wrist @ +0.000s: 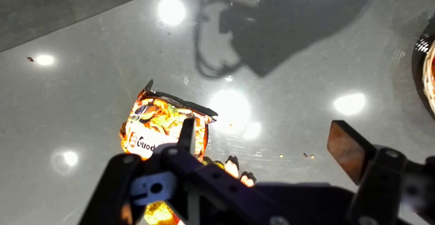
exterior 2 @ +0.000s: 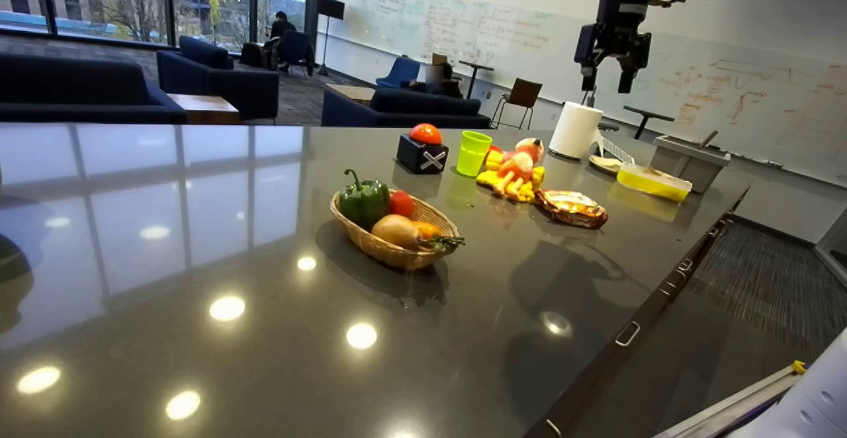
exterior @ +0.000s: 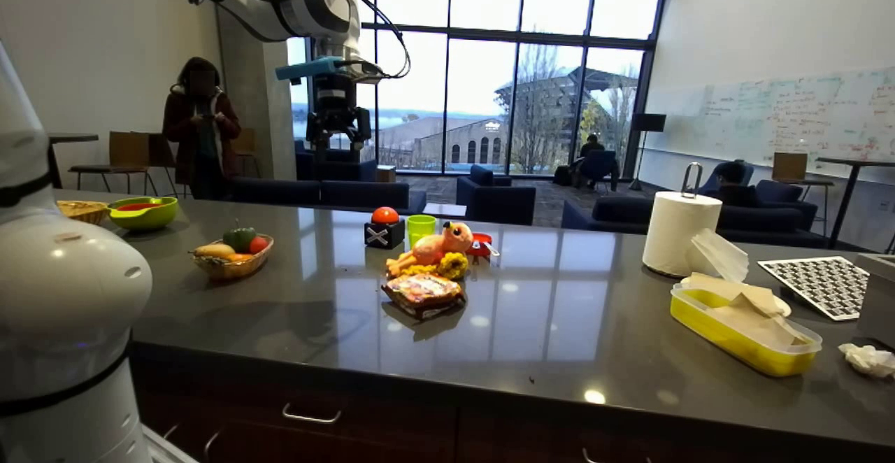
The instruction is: Move the orange plush toy to the left.
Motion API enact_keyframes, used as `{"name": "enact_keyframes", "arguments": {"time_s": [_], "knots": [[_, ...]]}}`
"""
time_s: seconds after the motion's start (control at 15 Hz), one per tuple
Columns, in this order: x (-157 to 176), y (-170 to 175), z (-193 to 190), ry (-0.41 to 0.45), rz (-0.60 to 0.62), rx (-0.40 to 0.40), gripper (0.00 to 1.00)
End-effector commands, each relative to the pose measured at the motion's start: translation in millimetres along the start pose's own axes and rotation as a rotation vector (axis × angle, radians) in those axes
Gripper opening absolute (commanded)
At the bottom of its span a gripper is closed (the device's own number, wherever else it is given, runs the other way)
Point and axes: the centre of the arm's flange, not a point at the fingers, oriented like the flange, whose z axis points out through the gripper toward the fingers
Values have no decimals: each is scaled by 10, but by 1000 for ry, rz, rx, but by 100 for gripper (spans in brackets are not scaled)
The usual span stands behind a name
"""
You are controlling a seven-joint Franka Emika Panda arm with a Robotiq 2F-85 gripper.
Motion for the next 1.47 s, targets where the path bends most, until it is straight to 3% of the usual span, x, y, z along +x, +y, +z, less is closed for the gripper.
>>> {"name": "enact_keyframes", "arguments": {"time_s": [0.0, 0.47, 1.4], "knots": [[0, 0, -4, 1, 0, 0, 100], [162, 116, 147, -14, -13, 8, 100], [1295, 751, 772, 24, 101, 25, 100]]}}
